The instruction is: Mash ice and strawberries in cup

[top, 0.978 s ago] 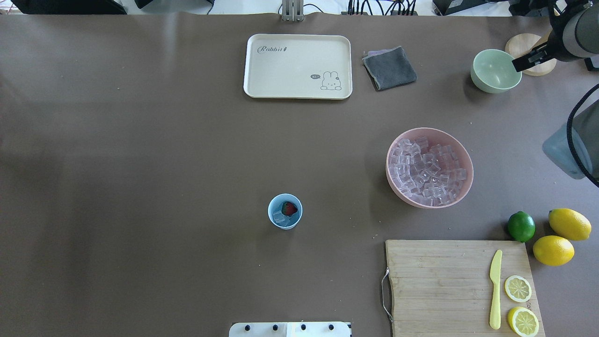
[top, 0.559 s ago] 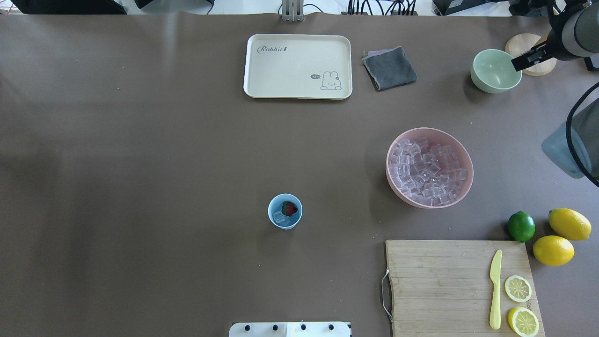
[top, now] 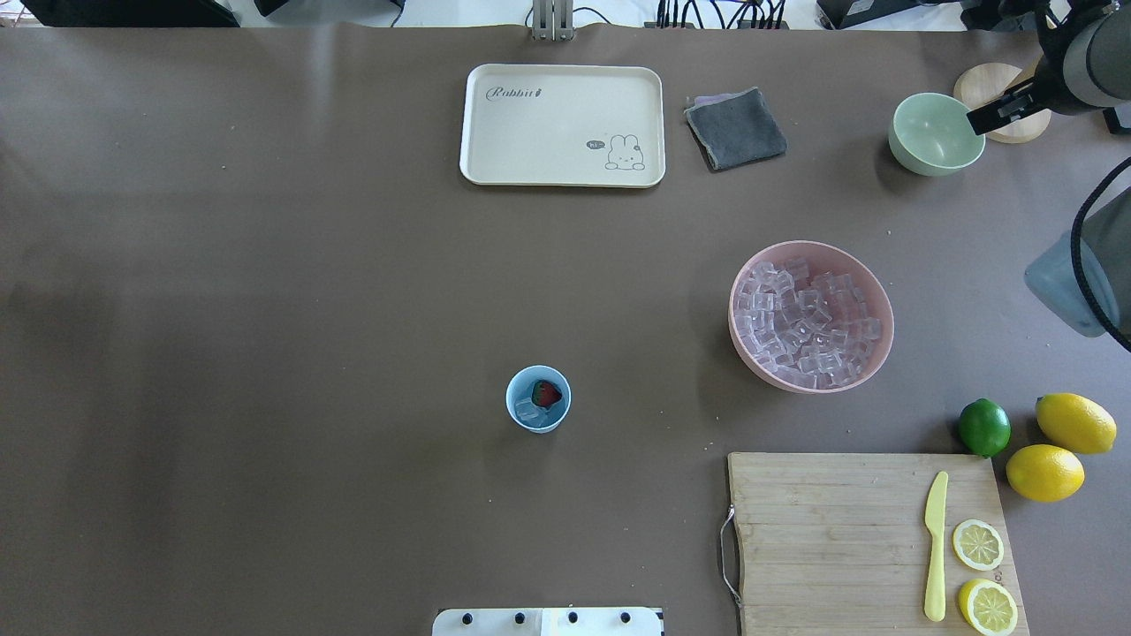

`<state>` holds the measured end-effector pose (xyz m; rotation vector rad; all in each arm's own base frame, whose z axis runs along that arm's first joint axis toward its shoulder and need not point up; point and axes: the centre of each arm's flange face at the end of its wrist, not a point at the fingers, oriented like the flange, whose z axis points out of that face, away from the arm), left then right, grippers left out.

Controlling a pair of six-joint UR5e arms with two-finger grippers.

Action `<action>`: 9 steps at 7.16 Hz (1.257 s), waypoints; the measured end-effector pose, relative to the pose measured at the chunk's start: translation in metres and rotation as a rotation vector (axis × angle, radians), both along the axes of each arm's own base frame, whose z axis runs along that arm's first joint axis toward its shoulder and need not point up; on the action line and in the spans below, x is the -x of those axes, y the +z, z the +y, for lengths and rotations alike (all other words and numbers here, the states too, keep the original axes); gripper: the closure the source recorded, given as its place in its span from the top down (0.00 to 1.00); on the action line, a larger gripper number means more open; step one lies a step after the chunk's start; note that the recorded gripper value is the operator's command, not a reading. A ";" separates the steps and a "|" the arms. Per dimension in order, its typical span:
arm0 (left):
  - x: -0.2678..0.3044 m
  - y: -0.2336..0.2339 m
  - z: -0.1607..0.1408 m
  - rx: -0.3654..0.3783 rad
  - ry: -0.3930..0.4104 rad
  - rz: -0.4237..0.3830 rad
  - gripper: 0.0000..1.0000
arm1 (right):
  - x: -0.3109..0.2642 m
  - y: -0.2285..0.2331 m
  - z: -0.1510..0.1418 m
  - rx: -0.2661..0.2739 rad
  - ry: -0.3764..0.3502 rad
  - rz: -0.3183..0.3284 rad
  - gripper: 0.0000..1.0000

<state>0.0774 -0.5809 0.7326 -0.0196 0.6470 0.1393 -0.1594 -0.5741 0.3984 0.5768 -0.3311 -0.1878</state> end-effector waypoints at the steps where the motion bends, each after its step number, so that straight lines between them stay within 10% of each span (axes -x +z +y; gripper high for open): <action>1: 0.010 -0.007 -0.005 -0.007 -0.026 0.008 0.98 | -0.004 -0.001 -0.001 0.008 -0.001 -0.011 1.00; 9: 0.046 -0.213 -0.114 -0.191 -0.133 0.144 0.98 | -0.146 0.082 -0.023 0.392 0.059 -0.327 1.00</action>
